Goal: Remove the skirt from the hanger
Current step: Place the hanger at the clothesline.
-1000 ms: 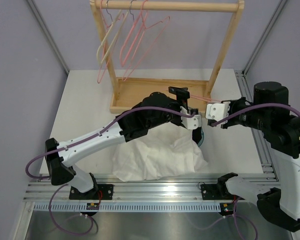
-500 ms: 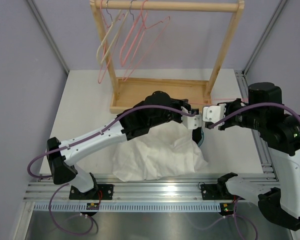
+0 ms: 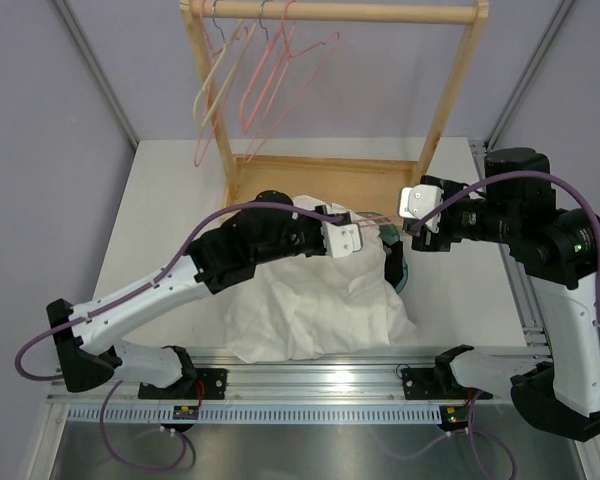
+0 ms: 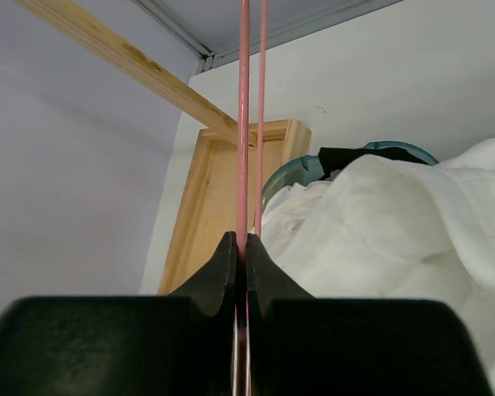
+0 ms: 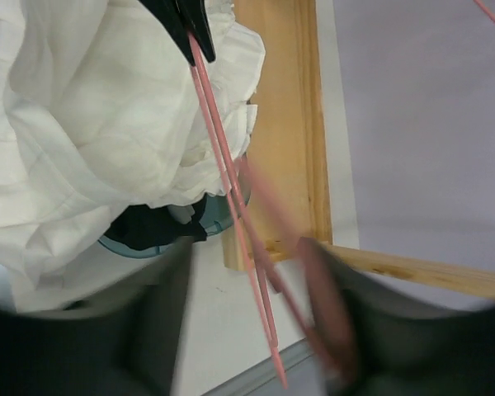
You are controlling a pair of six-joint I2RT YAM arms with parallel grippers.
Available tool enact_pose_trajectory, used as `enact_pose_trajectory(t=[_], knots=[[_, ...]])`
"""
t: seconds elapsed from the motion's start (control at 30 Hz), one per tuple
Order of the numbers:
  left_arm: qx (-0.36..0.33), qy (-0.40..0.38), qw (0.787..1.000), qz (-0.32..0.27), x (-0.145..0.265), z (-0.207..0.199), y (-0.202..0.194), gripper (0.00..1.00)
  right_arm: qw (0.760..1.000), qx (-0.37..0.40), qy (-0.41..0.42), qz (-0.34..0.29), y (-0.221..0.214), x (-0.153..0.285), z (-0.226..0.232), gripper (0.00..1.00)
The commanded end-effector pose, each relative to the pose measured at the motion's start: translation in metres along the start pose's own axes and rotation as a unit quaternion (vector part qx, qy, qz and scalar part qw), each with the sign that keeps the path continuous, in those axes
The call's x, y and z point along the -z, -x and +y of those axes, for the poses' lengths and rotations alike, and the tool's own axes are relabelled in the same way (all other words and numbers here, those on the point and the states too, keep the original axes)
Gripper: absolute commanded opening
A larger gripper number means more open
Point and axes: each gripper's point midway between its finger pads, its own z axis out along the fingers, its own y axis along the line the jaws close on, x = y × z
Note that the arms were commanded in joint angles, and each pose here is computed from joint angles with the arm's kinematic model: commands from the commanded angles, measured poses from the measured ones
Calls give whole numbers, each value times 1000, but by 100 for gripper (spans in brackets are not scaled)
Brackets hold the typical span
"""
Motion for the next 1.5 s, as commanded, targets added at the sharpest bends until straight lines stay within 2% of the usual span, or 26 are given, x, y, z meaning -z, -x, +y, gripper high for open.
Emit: enact_pose_trajectory(t=[0.0, 0.1, 0.23, 0.4, 0.5, 0.57, 0.6, 0.63, 0.67, 0.73, 0.87, 0.93, 1.07, 1.1, 1.13, 1.17, 1.23, 1.33, 1.4, 1.43, 1.47], knots=[[60, 10, 997, -54, 24, 3, 19, 0, 994, -92, 50, 4, 1, 12, 36, 74], [80, 4, 996, -43, 31, -4, 7, 0, 993, -94, 22, -61, 31, 18, 21, 92], [105, -1, 994, -34, 36, -11, -3, 0, 986, -100, 18, -129, 62, 24, 12, 100], [178, 7, 984, -31, 49, -7, -17, 0, 980, -132, -41, -141, 64, 27, -15, 100], [238, 4, 970, -46, 61, -6, -18, 0, 974, -169, -106, -110, 39, 17, -33, 99], [257, -1, 964, -64, 71, -8, -12, 0, 976, -142, -113, -121, 33, 19, -26, 100], [270, -1, 960, -72, 74, -9, -9, 0, 980, -138, -93, -109, 12, 3, -13, 99], [275, -4, 958, -77, 76, -10, -6, 0, 982, -103, -44, -150, 22, -2, 9, 99], [278, -5, 957, -83, 78, -11, -4, 0, 984, -35, -48, -166, 26, 7, 22, 100], [283, -9, 954, -99, 86, -12, 5, 0, 983, -14, -33, -178, 15, -11, 37, 99], [282, -16, 952, -116, 97, -17, 11, 0, 987, -30, -38, -151, -3, -26, 25, 99], [278, -18, 954, -113, 101, -22, 7, 0, 986, -21, -50, -155, -3, -27, 16, 98], [273, -21, 957, -95, 105, -29, -3, 0, 986, -3, -18, -164, 3, -29, 19, 94], [273, -21, 957, -90, 105, -31, -5, 0, 982, 5, 4, -188, 13, -25, 29, 93], [271, -16, 959, -83, 106, -29, -8, 0, 978, 44, 15, -202, 20, -20, 36, 93], [272, -18, 959, -72, 105, -32, -12, 0, 975, 33, 63, -210, 27, -7, 61, 92], [269, -17, 961, -67, 105, -32, -15, 0, 960, 61, 109, -251, 43, 1, 76, 89], [268, -19, 961, -69, 105, -31, -14, 0, 959, 26, 143, -245, 47, 8, 79, 83], [267, -19, 961, -73, 107, -30, -11, 0, 973, 9, 106, -204, 35, -2, 54, 82], [266, -21, 961, -77, 107, -30, -9, 0, 977, -55, 94, -185, 31, -3, 50, 82], [264, -21, 961, -83, 109, -28, -5, 0, 980, -60, 71, -174, 23, -12, 38, 84]])
